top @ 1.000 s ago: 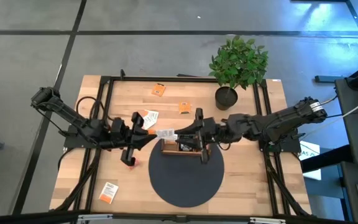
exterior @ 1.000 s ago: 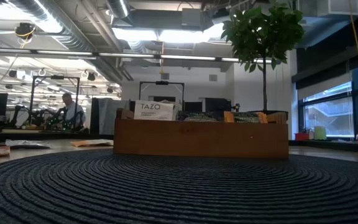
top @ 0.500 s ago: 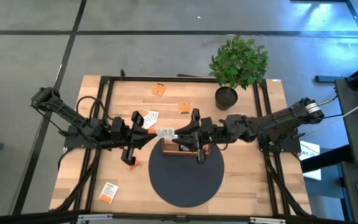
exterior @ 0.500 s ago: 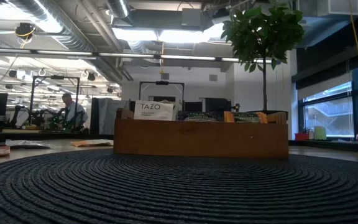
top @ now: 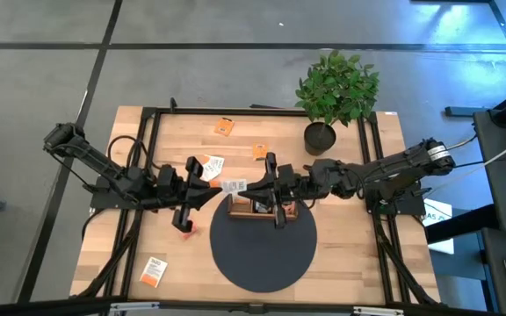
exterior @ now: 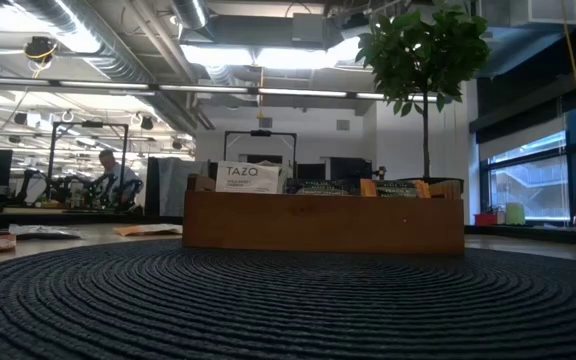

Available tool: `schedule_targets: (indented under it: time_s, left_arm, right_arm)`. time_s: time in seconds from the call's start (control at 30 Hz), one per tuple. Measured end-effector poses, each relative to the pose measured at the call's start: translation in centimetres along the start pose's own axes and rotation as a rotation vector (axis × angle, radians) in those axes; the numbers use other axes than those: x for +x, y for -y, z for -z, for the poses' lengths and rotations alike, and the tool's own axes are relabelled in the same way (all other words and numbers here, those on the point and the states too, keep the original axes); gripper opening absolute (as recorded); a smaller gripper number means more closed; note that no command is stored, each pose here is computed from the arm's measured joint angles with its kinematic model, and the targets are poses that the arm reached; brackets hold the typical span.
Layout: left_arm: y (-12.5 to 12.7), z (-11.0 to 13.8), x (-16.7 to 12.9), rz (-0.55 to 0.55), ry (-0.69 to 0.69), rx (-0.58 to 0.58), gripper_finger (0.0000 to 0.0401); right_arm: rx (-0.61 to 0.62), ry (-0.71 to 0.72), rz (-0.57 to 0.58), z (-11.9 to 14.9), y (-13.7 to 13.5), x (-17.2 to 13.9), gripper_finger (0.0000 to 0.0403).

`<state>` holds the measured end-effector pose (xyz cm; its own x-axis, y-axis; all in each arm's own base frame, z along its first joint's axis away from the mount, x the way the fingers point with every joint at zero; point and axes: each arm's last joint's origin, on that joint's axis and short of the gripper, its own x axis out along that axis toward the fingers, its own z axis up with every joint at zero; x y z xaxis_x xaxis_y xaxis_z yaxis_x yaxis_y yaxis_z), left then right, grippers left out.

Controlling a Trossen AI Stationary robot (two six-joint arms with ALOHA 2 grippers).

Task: Pick & Place Tea
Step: Put the white tea bag into the left section of the wooden organizer

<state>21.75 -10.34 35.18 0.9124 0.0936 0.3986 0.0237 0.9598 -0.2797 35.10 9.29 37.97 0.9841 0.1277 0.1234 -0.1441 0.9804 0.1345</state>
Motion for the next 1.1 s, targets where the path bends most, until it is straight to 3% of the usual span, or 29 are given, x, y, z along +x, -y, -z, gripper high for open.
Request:
schedule_targets:
  time_s: [0.3, 0.6, 0.77, 0.87, 1.1]
  left_arm:
    - [-0.1, 0.1, 0.0, -0.056, -0.005, 0.003, 0.0018]
    - [0.8, -0.1, -0.8, -0.032, -0.032, 0.059, 0.0094]
    - [1.4, -0.5, -2.5, -0.008, -0.153, 0.055, 0.0120]
    - [1.5, -0.4, -3.7, 0.010, -0.258, 0.005, 0.0124]
    - [1.1, -0.1, -5.3, -0.015, -0.411, -0.126, 0.0120]
  right_arm:
    - [0.003, 0.003, 0.005, -0.2, 0.2, -0.1, 0.0004]
    - [0.010, -0.009, 0.004, -0.6, 0.2, -0.5, 0.0003]
    - [0.102, -0.211, 0.061, 0.0, 1.2, -1.8, 0.0003]
    - [0.174, -0.382, 0.128, 1.4, 2.7, -2.3, 0.0003]
    - [0.363, -0.686, 0.160, 5.1, 6.7, -2.2, 0.0002]
